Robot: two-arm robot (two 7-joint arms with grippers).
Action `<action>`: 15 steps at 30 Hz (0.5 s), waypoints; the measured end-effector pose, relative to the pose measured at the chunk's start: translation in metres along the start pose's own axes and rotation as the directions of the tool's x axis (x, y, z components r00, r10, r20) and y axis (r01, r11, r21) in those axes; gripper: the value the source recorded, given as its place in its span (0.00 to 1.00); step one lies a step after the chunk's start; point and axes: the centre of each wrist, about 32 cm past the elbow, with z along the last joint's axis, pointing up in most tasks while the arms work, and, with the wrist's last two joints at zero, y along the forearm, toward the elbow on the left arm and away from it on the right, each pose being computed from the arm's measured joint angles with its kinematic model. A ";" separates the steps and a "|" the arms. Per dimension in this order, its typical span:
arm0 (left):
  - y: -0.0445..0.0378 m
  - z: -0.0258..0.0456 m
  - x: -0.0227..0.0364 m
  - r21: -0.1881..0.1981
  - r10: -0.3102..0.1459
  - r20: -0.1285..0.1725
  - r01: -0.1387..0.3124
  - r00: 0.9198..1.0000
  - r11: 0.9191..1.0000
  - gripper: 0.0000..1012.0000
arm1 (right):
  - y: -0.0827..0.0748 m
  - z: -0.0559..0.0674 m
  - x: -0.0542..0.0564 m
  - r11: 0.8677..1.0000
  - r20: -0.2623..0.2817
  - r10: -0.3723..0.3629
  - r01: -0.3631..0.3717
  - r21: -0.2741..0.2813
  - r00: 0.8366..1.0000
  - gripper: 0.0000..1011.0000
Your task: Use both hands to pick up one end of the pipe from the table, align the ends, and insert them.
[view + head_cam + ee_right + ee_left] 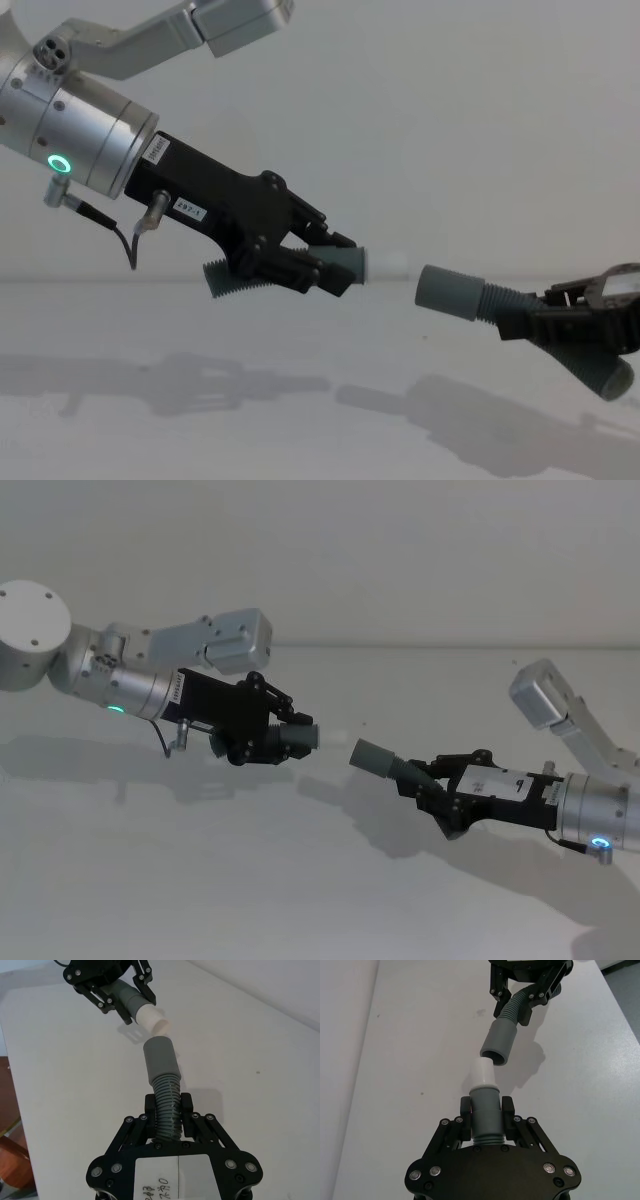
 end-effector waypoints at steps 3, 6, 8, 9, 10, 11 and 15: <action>0.0001 -0.0003 0.0006 0.000 0.001 -0.002 -0.001 1.000 1.000 0.34 | 0.000 0.000 0.001 1.000 -0.001 0.000 0.000 0.001 1.000 0.28; -0.0003 -0.0008 0.0014 0.001 0.000 -0.004 0.000 1.000 1.000 0.34 | 0.001 0.001 0.001 1.000 -0.002 0.002 -0.002 0.003 1.000 0.28; -0.0007 -0.0012 0.0021 0.001 0.000 -0.005 0.000 1.000 1.000 0.34 | 0.001 0.002 0.001 1.000 -0.001 0.003 -0.003 0.005 1.000 0.28; -0.0012 -0.0016 0.0025 0.000 -0.001 -0.006 0.001 1.000 1.000 0.34 | 0.001 0.002 0.001 1.000 -0.001 0.003 -0.003 0.005 1.000 0.28; -0.0012 -0.0016 0.0025 0.000 -0.001 -0.006 0.001 1.000 1.000 0.34 | 0.001 0.002 0.001 1.000 -0.001 0.004 -0.004 0.006 1.000 0.28; -0.0016 -0.0018 0.0031 -0.001 -0.001 -0.006 0.001 1.000 1.000 0.34 | 0.001 0.002 0.001 1.000 -0.001 0.005 -0.005 0.007 1.000 0.28; -0.0028 -0.0023 0.0043 -0.002 -0.004 -0.006 0.004 1.000 1.000 0.34 | 0.000 0.004 0.002 1.000 0.002 0.008 -0.008 0.011 1.000 0.28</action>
